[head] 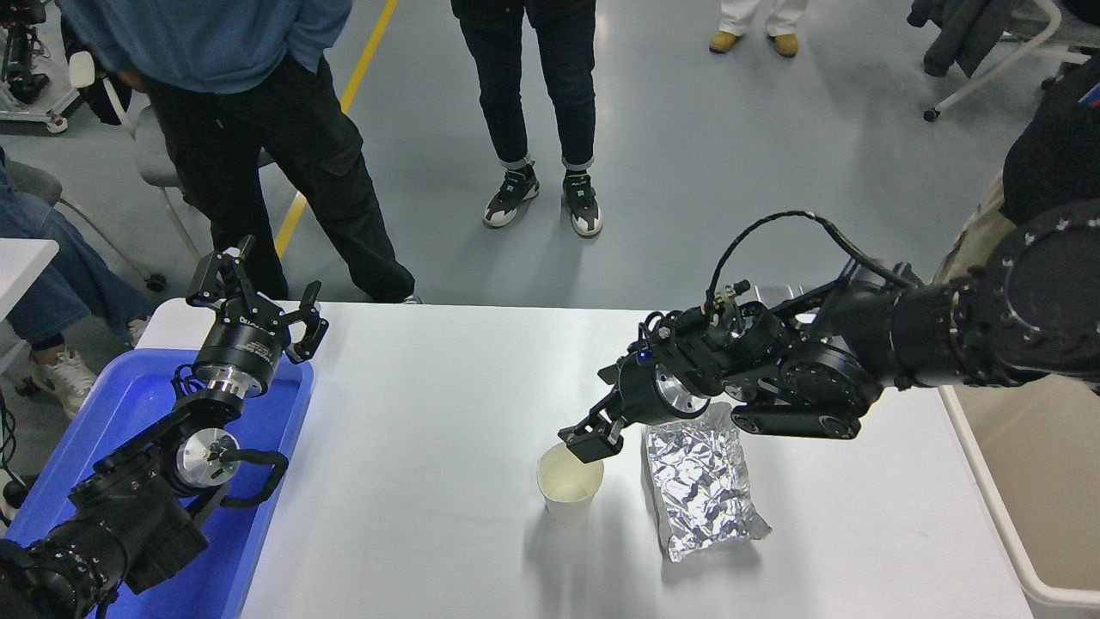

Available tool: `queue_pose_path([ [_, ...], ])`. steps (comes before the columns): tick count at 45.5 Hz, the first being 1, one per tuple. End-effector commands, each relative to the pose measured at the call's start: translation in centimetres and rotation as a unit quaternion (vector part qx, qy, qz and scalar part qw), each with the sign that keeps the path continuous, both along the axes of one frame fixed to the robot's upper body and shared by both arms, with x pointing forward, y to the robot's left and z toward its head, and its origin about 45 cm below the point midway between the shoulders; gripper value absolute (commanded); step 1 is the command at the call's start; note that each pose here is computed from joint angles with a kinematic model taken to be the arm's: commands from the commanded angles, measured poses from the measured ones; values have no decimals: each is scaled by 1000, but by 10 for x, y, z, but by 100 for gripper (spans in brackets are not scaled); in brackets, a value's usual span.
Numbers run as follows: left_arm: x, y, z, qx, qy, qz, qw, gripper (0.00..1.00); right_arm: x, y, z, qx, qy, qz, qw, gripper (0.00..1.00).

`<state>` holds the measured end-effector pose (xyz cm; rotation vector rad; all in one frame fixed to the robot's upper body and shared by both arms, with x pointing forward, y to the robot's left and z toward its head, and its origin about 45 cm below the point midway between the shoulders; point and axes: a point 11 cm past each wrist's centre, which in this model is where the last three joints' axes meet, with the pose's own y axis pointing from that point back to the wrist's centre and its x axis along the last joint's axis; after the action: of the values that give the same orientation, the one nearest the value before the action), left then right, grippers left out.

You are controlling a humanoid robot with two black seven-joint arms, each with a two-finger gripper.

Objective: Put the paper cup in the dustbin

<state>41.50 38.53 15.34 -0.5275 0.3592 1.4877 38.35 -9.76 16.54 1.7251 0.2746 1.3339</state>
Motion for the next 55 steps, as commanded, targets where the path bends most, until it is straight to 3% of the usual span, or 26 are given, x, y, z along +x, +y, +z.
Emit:
queue_pose_path([
  [1, 0, 0, 0, 0, 0, 0, 1000, 100, 1, -14, -24, -4, 9, -22, 1000, 99],
  [31, 0, 0, 0, 0, 0, 0, 1000, 100, -7, -24, -46, 7, 39, -45, 998, 95],
  [33, 0, 0, 0, 0, 0, 0, 1000, 100, -6, -23, -45, 8, 39, -45, 998, 88],
  [37, 0, 0, 0, 0, 0, 0, 1000, 100, -5, -23, -43, 10, 40, -40, 998, 60],
  [40, 0, 0, 0, 0, 0, 0, 1000, 100, -5, -22, -42, 10, 41, -35, 998, 36],
  [43, 0, 0, 0, 0, 0, 0, 1000, 100, -4, -21, -39, 10, 40, -33, 999, 5],
  [44, 1, 0, 1, 0, -1, -1, 1000, 100, -3, -21, -37, 10, 38, -31, 999, 0],
  [55, 0, 0, 0, 0, 0, 0, 1000, 100, 2, -20, -27, 7, 36, -13, 999, 0],
])
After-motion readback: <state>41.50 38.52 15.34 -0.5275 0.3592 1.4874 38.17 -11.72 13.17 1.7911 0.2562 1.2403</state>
